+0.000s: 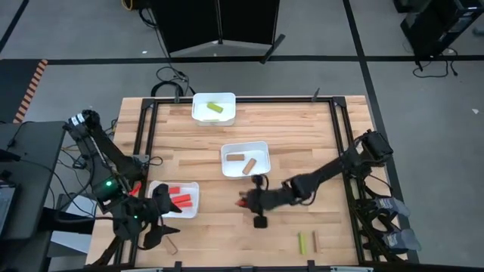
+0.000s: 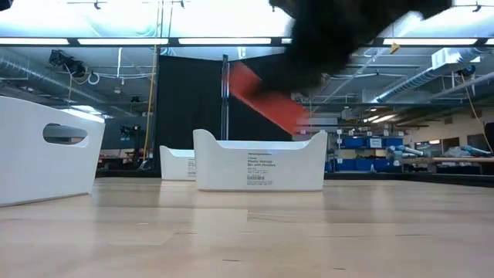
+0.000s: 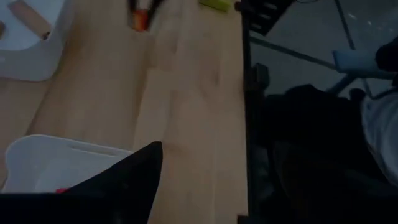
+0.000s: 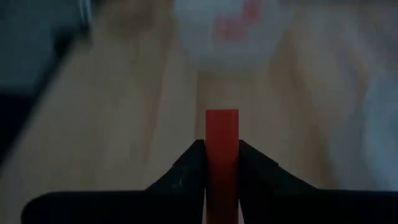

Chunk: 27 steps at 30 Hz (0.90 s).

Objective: Sort blocks
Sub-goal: Put the orange block into the bottom white bin

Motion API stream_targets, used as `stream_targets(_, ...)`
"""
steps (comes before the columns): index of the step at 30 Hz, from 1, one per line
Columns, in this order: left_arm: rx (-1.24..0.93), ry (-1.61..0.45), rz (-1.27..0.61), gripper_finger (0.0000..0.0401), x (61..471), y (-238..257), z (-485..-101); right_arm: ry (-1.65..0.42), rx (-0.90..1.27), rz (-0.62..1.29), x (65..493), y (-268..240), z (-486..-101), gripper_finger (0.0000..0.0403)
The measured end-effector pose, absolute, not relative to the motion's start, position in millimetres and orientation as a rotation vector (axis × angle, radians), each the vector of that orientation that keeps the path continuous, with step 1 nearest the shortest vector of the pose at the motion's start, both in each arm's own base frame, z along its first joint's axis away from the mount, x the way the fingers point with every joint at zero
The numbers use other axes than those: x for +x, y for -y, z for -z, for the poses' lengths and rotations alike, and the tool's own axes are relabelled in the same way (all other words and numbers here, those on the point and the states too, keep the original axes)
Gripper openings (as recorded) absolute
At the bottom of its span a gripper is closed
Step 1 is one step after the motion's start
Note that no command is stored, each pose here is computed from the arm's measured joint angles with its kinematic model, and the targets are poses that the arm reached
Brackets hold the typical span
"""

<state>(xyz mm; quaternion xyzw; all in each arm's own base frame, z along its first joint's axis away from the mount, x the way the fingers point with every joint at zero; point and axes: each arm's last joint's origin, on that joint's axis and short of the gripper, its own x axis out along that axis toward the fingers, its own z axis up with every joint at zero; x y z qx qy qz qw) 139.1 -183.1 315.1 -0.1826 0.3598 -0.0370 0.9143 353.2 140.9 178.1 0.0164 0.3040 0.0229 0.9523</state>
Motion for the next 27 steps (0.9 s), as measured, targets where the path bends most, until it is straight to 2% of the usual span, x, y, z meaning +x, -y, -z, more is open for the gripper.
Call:
stream_targets(4,-0.349,-0.686,0.105,0.0296,134.4,183.0,-321.4,-0.368,0.026,-0.076,376.6,-121.9,-204.7,0.0071)
stream_targets(9,-0.265,-0.487,0.15,0.028,126.0,179.8,-343.0,-0.254,0.034,-0.058,412.1,-108.6,-226.0,0.0071)
stream_targets(17,-0.125,-0.259,0.123,0.0272,110.5,172.5,-368.1,-0.116,0.026,-0.158,484.4,-126.7,-216.4,0.0071)
stream_targets(25,-0.132,-0.266,0.131,0.0272,105.6,175.8,-366.2,-0.072,0.047,-0.168,551.5,-123.8,-196.6,0.0073)
stream_targets(27,-0.126,-0.276,0.138,0.0272,104.3,176.9,-364.7,-0.132,0.065,-0.15,560.1,-116.8,-183.7,0.0101)
